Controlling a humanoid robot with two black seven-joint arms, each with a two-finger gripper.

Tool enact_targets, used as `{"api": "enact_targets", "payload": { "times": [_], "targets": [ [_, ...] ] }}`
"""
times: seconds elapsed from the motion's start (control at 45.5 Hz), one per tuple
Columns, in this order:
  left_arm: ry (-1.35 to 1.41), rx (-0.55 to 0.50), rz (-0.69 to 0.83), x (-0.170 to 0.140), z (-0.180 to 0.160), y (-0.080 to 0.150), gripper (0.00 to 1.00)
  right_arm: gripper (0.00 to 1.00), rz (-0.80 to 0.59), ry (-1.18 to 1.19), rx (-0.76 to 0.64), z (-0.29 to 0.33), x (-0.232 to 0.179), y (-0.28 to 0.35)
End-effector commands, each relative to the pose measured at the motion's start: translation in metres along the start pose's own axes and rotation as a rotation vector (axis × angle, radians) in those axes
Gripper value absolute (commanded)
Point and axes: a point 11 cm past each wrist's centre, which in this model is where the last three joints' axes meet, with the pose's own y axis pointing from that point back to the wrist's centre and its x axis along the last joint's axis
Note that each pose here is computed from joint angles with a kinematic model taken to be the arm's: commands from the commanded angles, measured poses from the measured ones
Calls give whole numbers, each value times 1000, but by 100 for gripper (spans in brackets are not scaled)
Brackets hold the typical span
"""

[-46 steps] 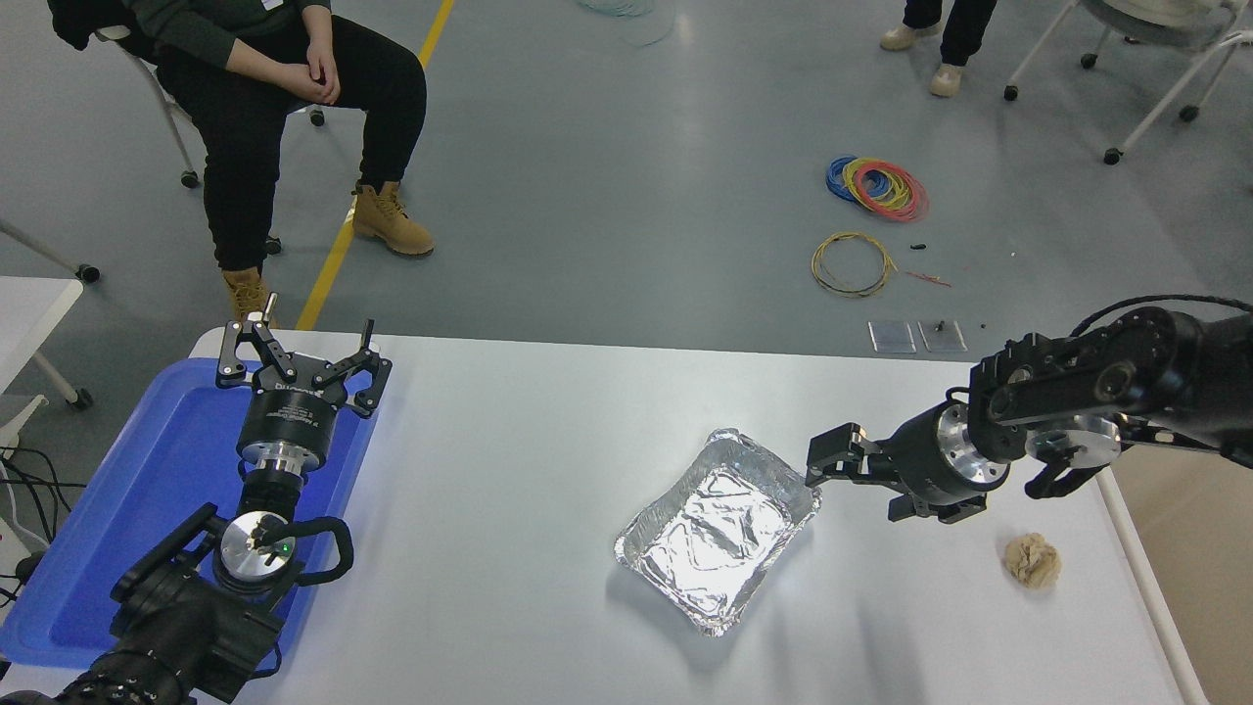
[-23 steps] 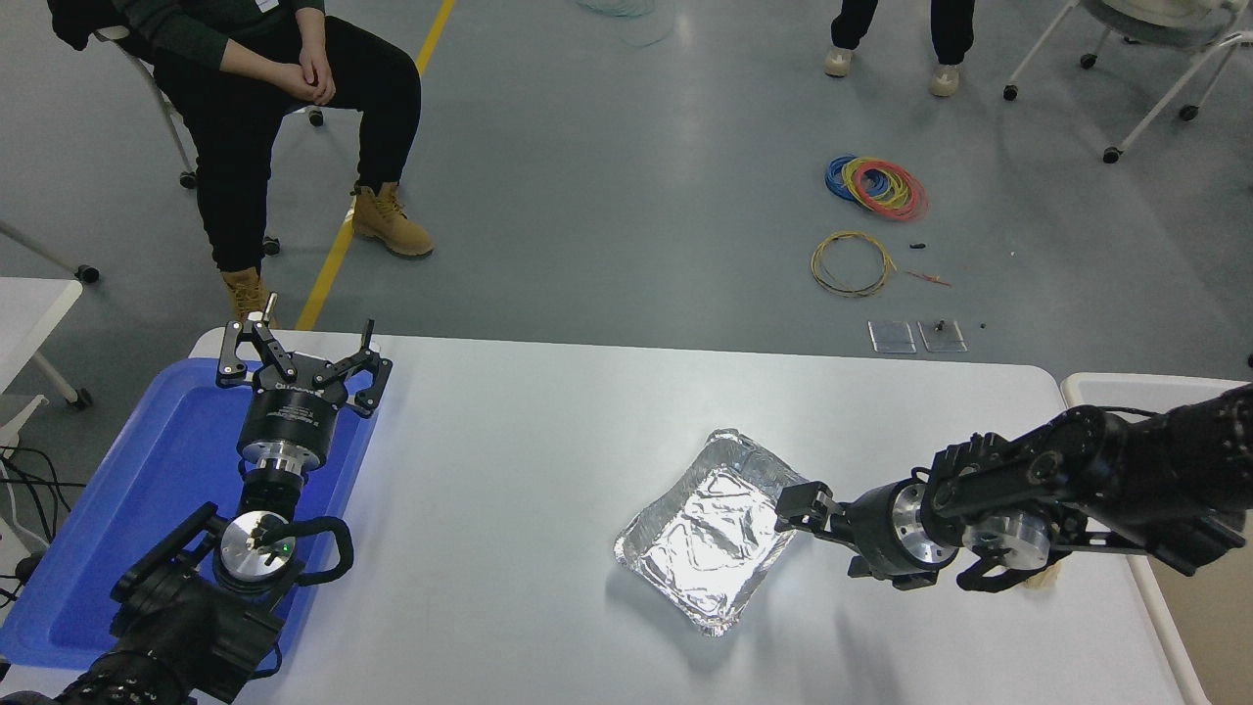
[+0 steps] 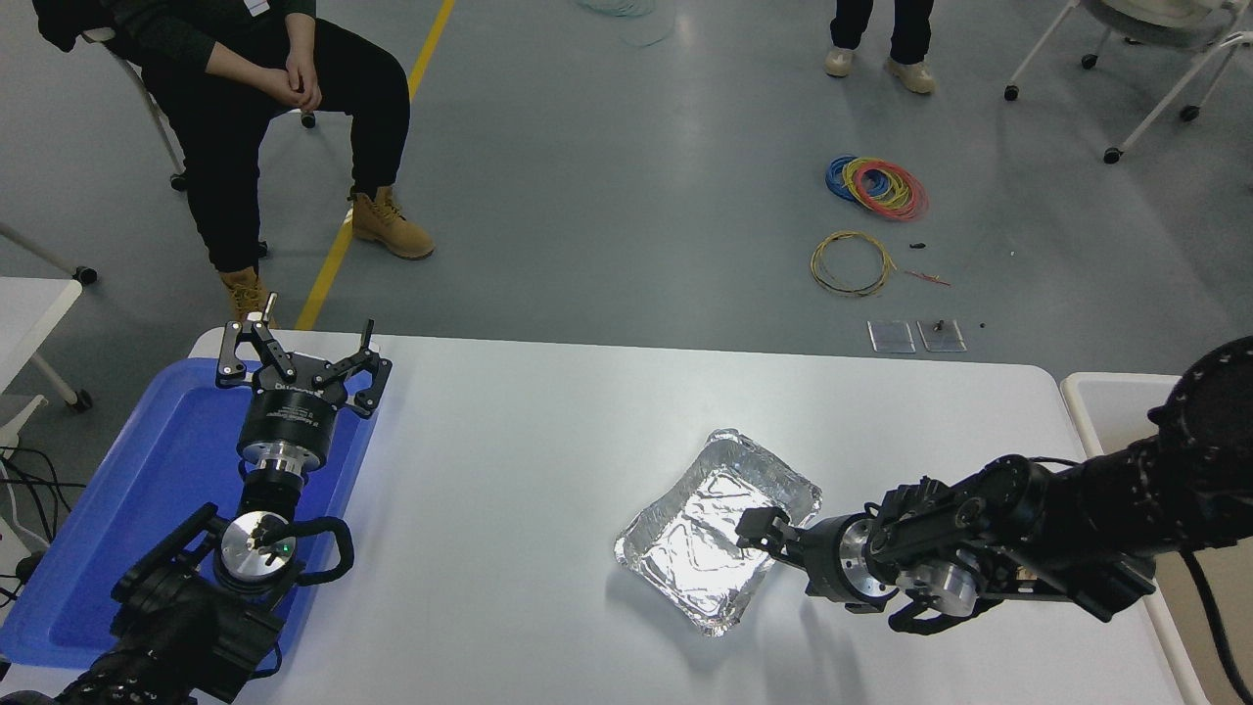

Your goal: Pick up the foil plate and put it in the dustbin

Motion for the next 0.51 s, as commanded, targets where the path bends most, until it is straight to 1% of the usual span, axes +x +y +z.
{"api": "enact_targets", "payload": {
  "times": [0.0, 0.044, 0.088, 0.11, 0.176, 0.242, 0.264, 0.33, 0.418, 0.484],
  "targets": [
    [1, 1, 0, 0, 0, 0, 100, 86, 39, 27, 3, 1, -3, -10],
    [-1, 0, 0, 0, 0, 0, 100, 85, 42, 31, 1, 2, -2, -10],
    [1, 1, 0, 0, 0, 0, 100, 81, 44, 34, -2, 3, -2, -10],
    [-1, 0, 0, 0, 0, 0, 100, 77, 43, 39, -7, 5, -3, -10],
    [-1, 0, 0, 0, 0, 0, 100, 71, 41, 51, -12, 8, -4, -10],
    [-1, 0, 1, 0, 0, 0, 100, 59, 41, 82, -14, 9, -4, -11],
    [1, 1, 0, 0, 0, 0, 100, 56, 39, 97, -13, 10, -5, -11],
    [-1, 0, 0, 0, 0, 0, 100, 55, 44, 123, -10, 10, -5, -11],
    [-1, 0, 0, 0, 0, 0, 100, 50, 50, 130, -10, 10, -5, -11],
    [1, 1, 0, 0, 0, 0, 100, 45, 50, 135, -10, 10, -5, -11]
  ]
}}
